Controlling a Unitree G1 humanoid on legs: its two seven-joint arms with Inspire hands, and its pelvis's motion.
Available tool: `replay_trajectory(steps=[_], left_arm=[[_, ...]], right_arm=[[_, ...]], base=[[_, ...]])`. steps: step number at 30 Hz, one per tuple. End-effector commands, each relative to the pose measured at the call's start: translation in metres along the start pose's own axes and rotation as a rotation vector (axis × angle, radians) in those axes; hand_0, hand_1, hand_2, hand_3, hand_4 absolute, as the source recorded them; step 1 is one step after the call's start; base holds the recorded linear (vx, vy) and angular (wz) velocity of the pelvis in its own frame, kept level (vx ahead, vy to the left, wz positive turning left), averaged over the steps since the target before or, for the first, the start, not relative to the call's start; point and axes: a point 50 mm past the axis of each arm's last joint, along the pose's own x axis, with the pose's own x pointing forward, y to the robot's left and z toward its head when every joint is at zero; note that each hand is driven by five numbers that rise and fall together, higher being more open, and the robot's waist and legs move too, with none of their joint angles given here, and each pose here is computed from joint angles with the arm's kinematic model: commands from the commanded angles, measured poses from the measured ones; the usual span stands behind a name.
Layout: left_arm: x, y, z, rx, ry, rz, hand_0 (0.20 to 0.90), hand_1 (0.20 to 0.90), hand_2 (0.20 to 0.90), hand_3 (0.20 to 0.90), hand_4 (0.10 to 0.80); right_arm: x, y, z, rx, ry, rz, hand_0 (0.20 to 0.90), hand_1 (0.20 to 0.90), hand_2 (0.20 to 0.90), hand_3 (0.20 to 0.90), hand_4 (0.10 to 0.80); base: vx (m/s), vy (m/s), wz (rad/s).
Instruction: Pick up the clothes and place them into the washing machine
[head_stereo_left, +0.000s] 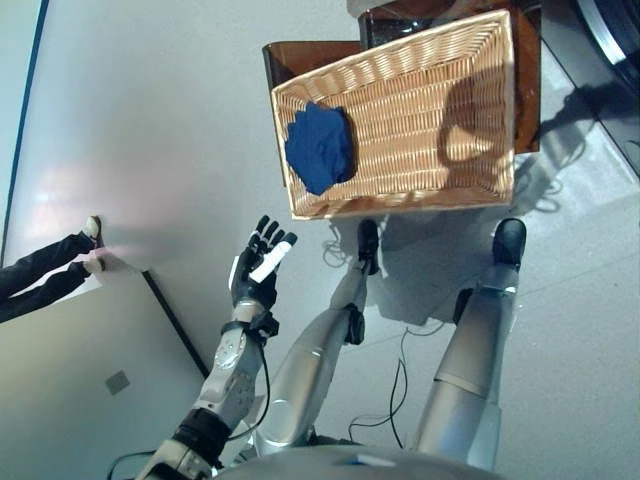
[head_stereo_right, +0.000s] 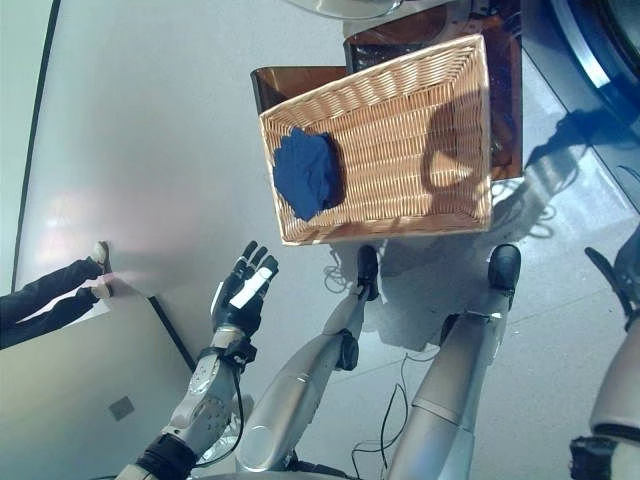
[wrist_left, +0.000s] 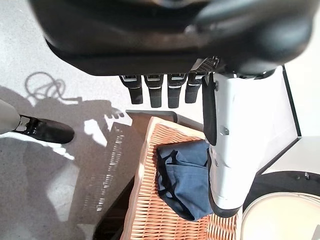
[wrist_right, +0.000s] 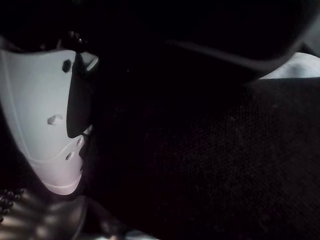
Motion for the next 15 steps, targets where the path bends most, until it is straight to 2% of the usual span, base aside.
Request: replay_trajectory(steps=[1,2,3,4,15], left_arm=[[-0.006,0.015,0.019,-0.005,-0.099,0.042,0.9,0.9,0.9,0.9,0.8],[-0.006,0.015,0.019,-0.005,-0.099,0.042,0.9,0.9,0.9,0.9,0.8],[-0.006,0.015,0.018,-0.005,-0.098,0.043,0.9,0.9,0.9,0.9,0.8],[-0.007,0.016,0.018,-0.006,-0.096,0.045,0.9,0.9,0.9,0.9,0.8],[-0.006,0.015,0.019,-0.008,-0.099,0.04,0.9,0.9,0.9,0.9,0.8]], right_arm=[[-0.016,0.057,0.089,0.156,-0.351,0.223,0.2,0.2,0.2,0.2,0.3],[-0.016,0.057,0.089,0.154,-0.352,0.222,0.2,0.2,0.2,0.2,0.3],[-0.015,0.056,0.086,0.134,-0.345,0.216,0.518,0.518,0.518,0.518,0.527],[-0.014,0.055,0.086,0.122,-0.343,0.211,0.9,0.9,0.9,0.9,0.8],[-0.011,0.05,0.078,0.082,-0.323,0.193,0.9,0.9,0.9,0.9,0.8]], base=[[0.0,0.0,0.0],[0.0,0.0,0.0],[0.0,0.0,0.0],[0.0,0.0,0.0],[0.0,0.0,0.0]])
